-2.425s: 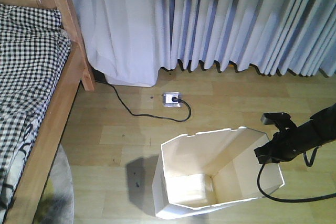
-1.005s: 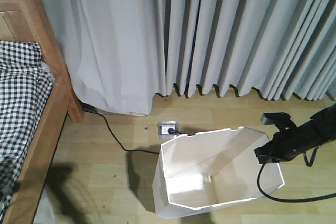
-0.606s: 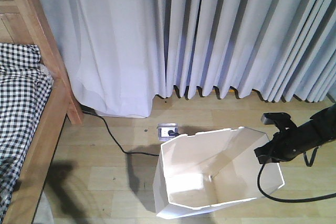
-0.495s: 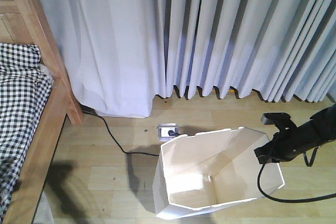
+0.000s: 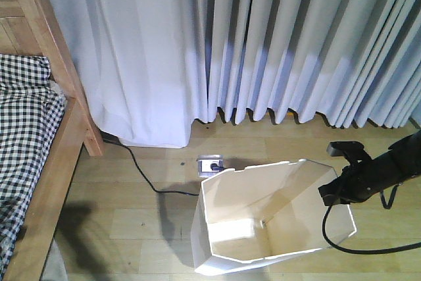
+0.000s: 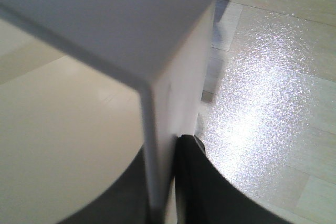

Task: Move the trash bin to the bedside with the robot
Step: 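Drag the held bin with the right gripper toward the bed and curtains, then set the bin down beside the bed frame with the right gripper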

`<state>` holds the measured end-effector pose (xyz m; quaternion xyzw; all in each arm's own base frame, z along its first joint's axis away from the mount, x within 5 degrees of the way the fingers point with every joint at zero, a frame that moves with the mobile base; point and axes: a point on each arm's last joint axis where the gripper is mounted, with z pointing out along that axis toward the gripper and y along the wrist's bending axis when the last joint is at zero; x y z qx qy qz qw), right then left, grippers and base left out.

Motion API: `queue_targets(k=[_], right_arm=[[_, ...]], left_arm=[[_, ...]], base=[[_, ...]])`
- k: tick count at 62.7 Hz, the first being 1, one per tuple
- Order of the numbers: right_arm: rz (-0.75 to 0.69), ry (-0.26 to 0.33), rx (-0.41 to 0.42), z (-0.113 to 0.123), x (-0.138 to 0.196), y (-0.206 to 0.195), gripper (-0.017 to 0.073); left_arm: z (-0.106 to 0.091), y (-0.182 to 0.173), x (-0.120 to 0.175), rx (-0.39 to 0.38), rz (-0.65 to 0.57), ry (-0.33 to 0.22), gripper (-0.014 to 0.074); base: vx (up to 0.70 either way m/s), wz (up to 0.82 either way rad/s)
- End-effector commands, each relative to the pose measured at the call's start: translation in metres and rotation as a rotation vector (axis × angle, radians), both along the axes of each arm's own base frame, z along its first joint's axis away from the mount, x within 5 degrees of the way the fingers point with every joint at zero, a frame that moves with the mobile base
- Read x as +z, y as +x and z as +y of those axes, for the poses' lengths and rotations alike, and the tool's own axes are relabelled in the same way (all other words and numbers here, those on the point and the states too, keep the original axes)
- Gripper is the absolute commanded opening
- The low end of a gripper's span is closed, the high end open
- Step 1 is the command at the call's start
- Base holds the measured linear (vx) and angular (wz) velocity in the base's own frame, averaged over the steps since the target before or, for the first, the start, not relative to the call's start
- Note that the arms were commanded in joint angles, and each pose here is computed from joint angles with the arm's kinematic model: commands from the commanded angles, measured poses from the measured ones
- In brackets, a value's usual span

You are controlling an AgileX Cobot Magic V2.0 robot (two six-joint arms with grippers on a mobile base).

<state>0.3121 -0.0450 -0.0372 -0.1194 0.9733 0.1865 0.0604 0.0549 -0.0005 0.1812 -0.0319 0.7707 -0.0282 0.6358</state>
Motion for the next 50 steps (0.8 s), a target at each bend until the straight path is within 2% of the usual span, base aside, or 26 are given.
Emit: queue_targets(k=[1, 8, 15, 18, 28, 39, 50], right_arm=[[-0.030, 0.158, -0.004, 0.010, 0.031, 0.009, -0.0005], [-0.028, 0.164, -0.053, 0.011, 0.031, 0.011, -0.0005], [-0.064, 0.114, -0.117, 0.004, 0.028, 0.021, -0.0004], [-0.070, 0.110, -0.147, 0.003, 0.024, 0.026, -0.0003], [-0.065, 0.125, -0.178, 0.000, 0.009, 0.040, 0.0001], [-0.036, 0.105, -0.239, -0.004, -0.015, 0.048, 0.0009], [-0.044, 0.102, -0.243, -0.007, -0.033, 0.060, 0.0022]], left_arm=[[0.000, 0.001, 0.001, 0.003, -0.064, -0.010, -0.0006], [0.000, 0.001, 0.001, 0.003, -0.064, -0.010, -0.0006], [0.000, 0.001, 0.001, 0.003, -0.064, -0.010, -0.0006], [0.000, 0.001, 0.001, 0.003, -0.064, -0.010, -0.0006], [0.000, 0.001, 0.001, 0.003, -0.064, -0.010, -0.0006], [0.000, 0.001, 0.001, 0.003, -0.064, -0.010, -0.0006], [0.000, 0.001, 0.001, 0.003, -0.064, -0.010, -0.0006]], base=[[0.00, 0.00], [0.00, 0.00], [0.00, 0.00], [0.00, 0.00], [0.00, 0.00], [0.00, 0.00], [0.00, 0.00]])
